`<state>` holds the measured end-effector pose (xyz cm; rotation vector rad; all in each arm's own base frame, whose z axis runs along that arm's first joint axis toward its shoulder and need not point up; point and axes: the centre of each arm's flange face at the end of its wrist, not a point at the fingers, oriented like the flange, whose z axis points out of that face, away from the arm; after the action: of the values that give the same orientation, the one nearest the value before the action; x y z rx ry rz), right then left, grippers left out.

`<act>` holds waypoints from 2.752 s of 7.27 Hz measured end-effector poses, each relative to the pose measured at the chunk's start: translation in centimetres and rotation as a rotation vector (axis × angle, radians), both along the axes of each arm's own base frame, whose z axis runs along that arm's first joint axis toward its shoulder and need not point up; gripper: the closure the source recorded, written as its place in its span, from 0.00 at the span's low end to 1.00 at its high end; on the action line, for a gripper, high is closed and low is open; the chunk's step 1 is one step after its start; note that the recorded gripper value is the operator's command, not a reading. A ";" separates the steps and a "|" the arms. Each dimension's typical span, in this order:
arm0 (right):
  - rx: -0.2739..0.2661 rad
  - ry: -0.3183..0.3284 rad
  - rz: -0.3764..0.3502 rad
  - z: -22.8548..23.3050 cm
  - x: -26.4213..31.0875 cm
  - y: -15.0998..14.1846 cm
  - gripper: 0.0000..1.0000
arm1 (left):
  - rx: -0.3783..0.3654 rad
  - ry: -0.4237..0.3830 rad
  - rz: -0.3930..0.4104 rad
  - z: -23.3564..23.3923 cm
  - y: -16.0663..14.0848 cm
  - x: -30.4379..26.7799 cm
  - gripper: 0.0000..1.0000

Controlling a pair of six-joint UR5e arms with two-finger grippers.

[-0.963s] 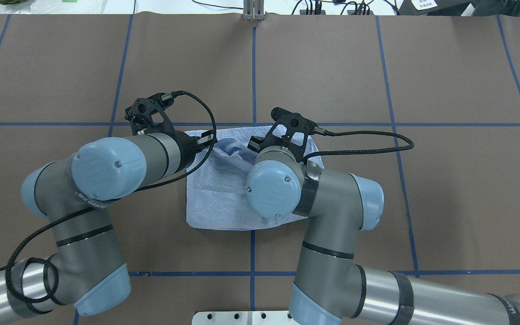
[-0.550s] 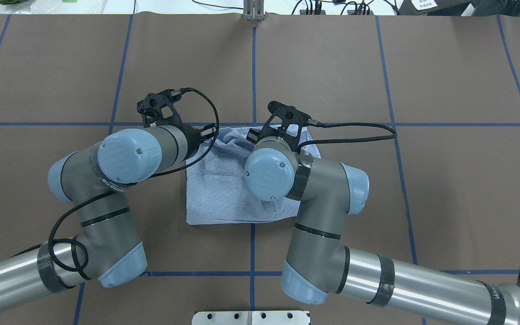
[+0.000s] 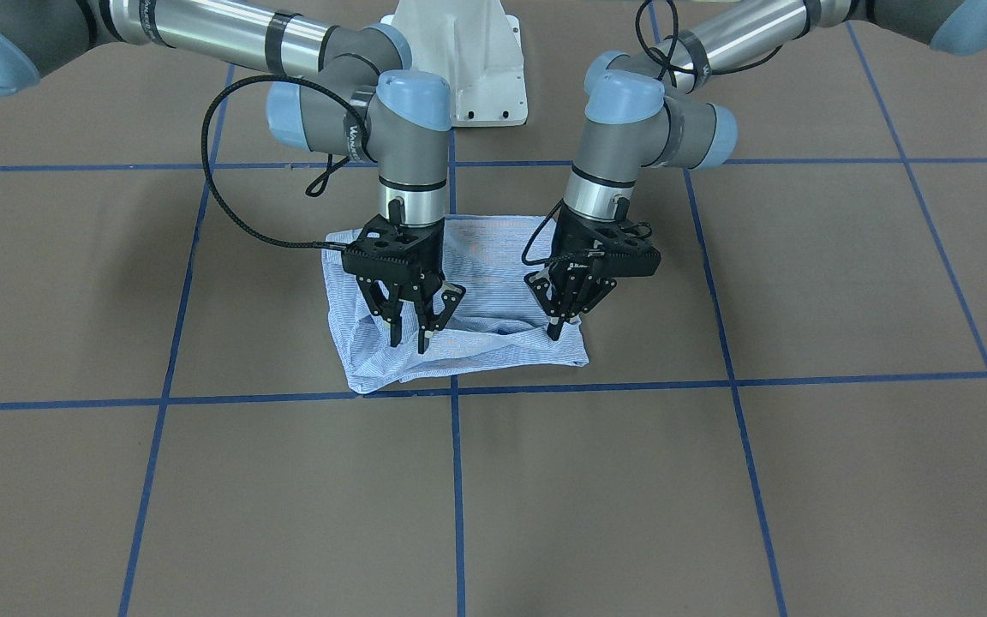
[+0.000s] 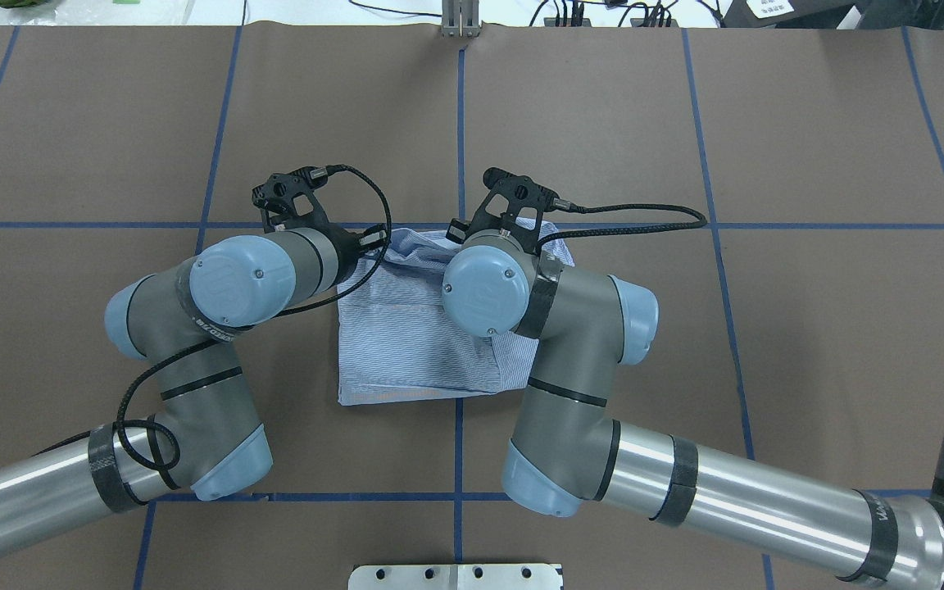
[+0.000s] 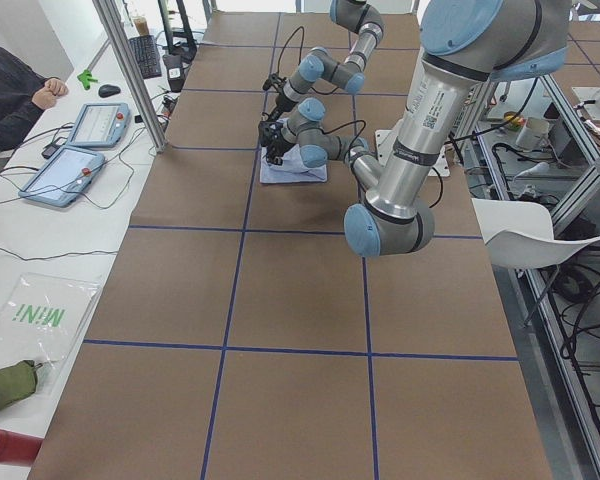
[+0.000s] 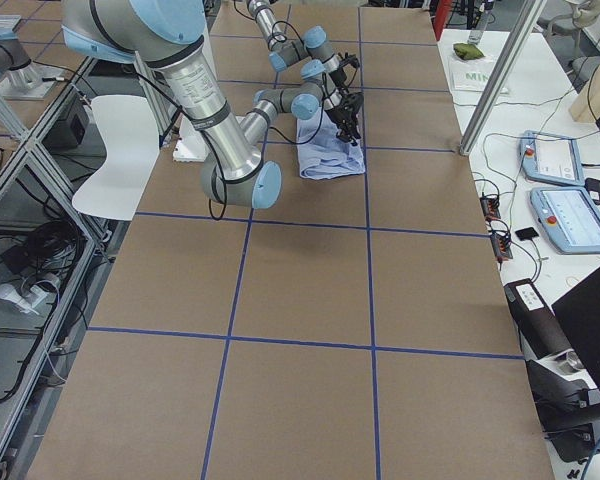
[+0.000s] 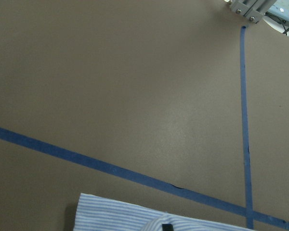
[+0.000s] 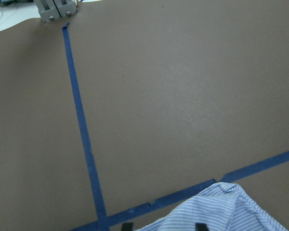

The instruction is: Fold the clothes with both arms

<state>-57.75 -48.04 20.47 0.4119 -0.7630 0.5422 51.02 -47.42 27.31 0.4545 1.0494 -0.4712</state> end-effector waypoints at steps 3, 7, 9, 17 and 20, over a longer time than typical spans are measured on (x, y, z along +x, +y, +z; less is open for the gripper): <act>-0.002 -0.051 -0.111 -2.4 3.2 -0.7 0.00 | 0.157 -0.093 0.176 0.1 -3.6 -7.1 0.00; 0.126 0.075 -0.237 -1.2 -4.8 7.8 0.00 | 0.237 -0.147 0.264 1.8 -3.6 -11.7 0.00; 0.189 0.188 -0.205 1.6 -6.5 6.0 0.00 | 0.237 -0.147 0.265 1.9 -3.5 -11.8 0.00; 0.135 0.205 -0.174 1.4 3.8 -10.6 0.00 | 0.246 -0.124 0.276 1.1 -2.2 -13.0 0.00; 0.139 0.172 -0.424 4.3 20.5 -7.7 0.00 | 0.268 -0.198 0.352 2.4 3.5 -21.8 0.00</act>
<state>-37.28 -55.79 24.73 0.4052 -0.6979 0.0550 29.26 -43.87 29.72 0.5290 0.9780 0.0287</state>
